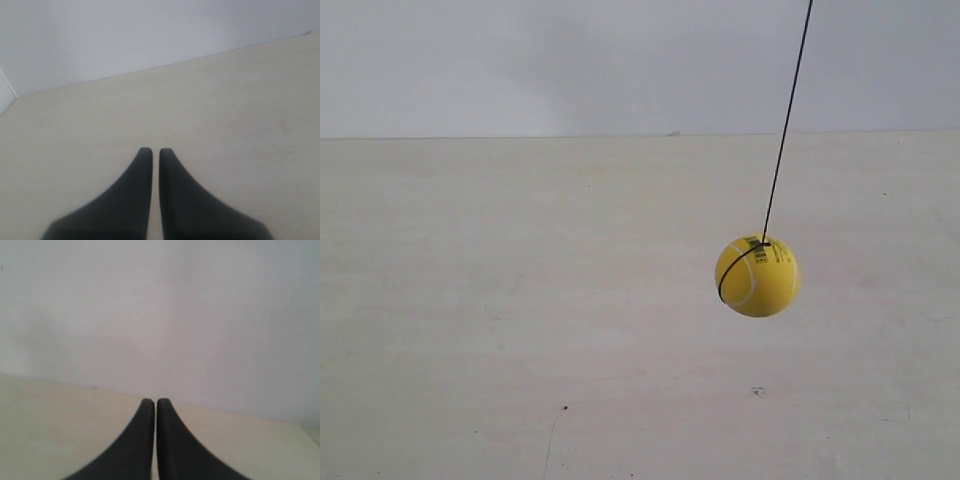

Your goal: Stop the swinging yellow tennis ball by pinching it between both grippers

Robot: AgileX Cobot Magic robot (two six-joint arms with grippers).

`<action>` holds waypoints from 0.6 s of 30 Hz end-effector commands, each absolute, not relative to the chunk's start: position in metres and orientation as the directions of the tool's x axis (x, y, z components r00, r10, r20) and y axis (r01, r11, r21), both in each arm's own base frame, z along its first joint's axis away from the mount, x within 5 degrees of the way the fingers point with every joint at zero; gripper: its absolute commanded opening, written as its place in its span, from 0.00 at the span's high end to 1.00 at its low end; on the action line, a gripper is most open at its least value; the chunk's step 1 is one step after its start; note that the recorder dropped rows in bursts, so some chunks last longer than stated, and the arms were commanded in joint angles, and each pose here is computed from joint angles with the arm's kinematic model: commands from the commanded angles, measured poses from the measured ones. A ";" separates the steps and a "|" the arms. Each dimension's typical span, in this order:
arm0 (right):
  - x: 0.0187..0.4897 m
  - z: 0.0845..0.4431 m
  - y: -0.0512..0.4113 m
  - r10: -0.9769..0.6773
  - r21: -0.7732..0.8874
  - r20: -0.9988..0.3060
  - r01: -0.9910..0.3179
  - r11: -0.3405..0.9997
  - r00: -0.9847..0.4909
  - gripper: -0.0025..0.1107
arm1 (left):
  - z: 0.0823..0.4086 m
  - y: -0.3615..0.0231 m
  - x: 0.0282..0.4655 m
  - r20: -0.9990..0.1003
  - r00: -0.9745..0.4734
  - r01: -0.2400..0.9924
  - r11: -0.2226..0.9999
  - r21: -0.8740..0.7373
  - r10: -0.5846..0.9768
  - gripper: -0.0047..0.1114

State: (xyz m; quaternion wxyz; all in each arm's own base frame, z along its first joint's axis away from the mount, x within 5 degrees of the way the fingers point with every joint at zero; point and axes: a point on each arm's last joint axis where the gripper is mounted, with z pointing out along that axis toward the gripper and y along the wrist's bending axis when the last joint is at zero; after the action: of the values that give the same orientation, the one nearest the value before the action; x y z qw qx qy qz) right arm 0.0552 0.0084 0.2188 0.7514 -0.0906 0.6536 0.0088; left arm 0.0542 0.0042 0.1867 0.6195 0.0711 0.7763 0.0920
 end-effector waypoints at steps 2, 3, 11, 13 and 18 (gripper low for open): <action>0.055 0.195 0.008 -0.131 -0.116 -0.987 -0.154 0.981 -0.091 0.98 | 0.186 0.004 0.054 -0.949 -0.221 -0.007 0.973 0.230 0.223 0.92; 0.055 0.192 0.008 -0.136 -0.114 -0.982 -0.158 0.981 -0.131 0.98 | 0.186 0.004 0.054 -0.949 -0.221 -0.007 0.973 0.230 0.223 0.92; 0.054 0.185 0.007 -0.094 -0.062 -0.972 -0.153 0.986 -0.213 0.98 | 0.186 0.004 0.054 -0.949 -0.221 -0.007 0.973 0.230 0.223 0.92; 0.054 0.184 0.007 -0.070 -0.038 -0.973 -0.147 0.988 -0.221 0.98 | 0.186 0.004 0.054 -0.949 -0.221 -0.007 0.973 0.230 0.223 0.92; 0.054 0.184 0.007 -0.069 -0.037 -0.972 -0.147 0.988 -0.224 0.98 | 0.186 0.004 0.054 -0.949 -0.221 -0.007 0.973 0.230 0.223 0.92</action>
State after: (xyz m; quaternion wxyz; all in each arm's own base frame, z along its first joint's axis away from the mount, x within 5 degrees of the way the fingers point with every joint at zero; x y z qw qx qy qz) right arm 0.0538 0.0071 0.1837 0.6167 -0.0699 0.7835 0.0298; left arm 0.0542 0.0042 0.1867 0.6195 0.0711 0.7763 0.0920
